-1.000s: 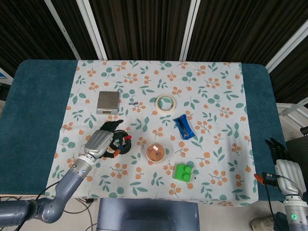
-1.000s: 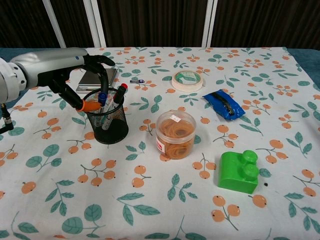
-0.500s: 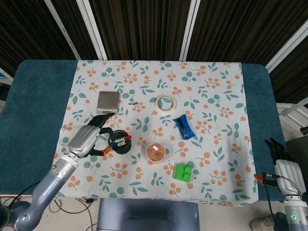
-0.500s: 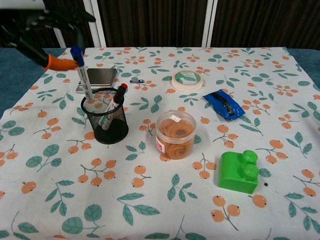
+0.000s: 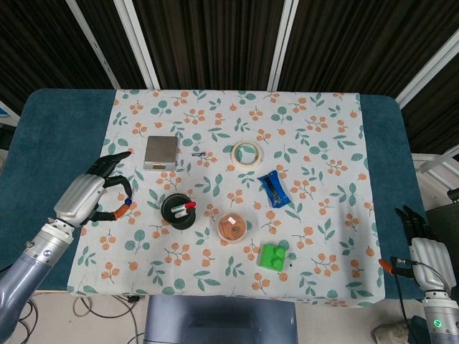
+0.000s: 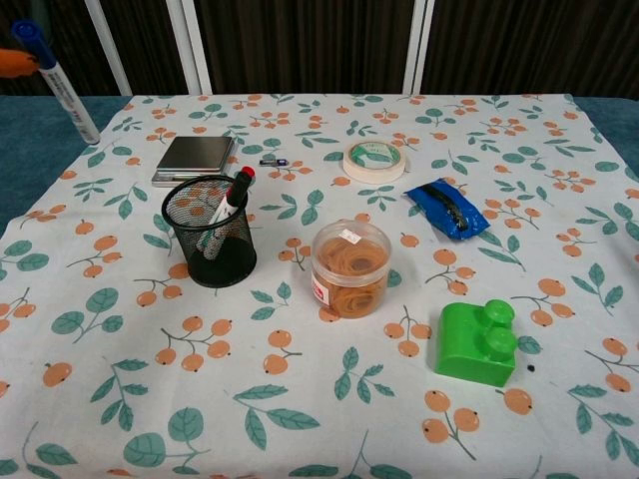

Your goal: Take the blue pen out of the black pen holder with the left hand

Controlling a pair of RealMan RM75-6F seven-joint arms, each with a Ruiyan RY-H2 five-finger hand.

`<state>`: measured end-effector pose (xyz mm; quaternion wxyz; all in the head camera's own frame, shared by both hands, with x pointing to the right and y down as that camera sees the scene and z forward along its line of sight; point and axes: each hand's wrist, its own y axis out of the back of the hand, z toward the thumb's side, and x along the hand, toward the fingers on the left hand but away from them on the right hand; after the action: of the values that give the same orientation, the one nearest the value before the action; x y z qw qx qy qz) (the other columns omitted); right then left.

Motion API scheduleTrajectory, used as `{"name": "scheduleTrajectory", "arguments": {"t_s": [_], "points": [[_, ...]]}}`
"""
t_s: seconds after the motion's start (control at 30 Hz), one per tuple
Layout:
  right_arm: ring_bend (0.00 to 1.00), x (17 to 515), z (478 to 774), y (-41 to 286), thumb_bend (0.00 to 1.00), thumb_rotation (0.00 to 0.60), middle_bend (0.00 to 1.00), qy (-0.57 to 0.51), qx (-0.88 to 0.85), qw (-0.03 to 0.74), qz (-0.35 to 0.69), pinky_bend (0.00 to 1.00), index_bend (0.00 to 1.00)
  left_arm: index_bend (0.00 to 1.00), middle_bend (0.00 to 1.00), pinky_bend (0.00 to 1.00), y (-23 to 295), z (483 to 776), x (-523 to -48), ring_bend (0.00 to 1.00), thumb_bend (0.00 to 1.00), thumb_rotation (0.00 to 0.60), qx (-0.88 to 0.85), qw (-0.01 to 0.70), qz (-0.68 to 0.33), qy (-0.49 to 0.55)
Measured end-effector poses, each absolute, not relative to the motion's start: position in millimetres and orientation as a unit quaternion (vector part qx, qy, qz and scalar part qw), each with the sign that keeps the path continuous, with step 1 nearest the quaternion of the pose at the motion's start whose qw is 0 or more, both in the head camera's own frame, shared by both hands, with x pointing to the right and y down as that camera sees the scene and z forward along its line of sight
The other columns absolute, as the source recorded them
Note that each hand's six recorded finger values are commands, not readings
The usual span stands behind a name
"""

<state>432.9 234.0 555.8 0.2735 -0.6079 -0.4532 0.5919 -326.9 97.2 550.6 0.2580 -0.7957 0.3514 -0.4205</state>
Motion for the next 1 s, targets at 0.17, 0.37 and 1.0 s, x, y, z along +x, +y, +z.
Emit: {"name": "scheduleTrajectory", "arguments": {"t_s": [0.17,0.37,1.0], "points": [[0.04,432.9,555.9,234.4,0.13,0.6,0.0,-0.453,-0.607,0.273,0.592,0.17,0.07,0.57,0.03,0.0,90.2,585.4,-359.6,0.0,0.36,0.6,-0.788,0.236,-0.444,0.355],[0.04,432.9,555.9,234.4,0.13,0.6,0.0,-0.453,-0.608,0.274,0.592,0.17,0.07,0.56,0.03,0.0,81.5,630.2,-368.5,0.0,0.36,0.6,-0.794,0.21,-0.447,0.354],[0.04,433.8,555.6,234.3,0.13,0.6,0.0,-0.454,-0.607,0.272,0.593,0.17,0.07,0.51,0.03,0.0,76.9,684.2,-304.8,0.0,0.35,0.6,-0.828,0.216,-0.423,0.298]]}}
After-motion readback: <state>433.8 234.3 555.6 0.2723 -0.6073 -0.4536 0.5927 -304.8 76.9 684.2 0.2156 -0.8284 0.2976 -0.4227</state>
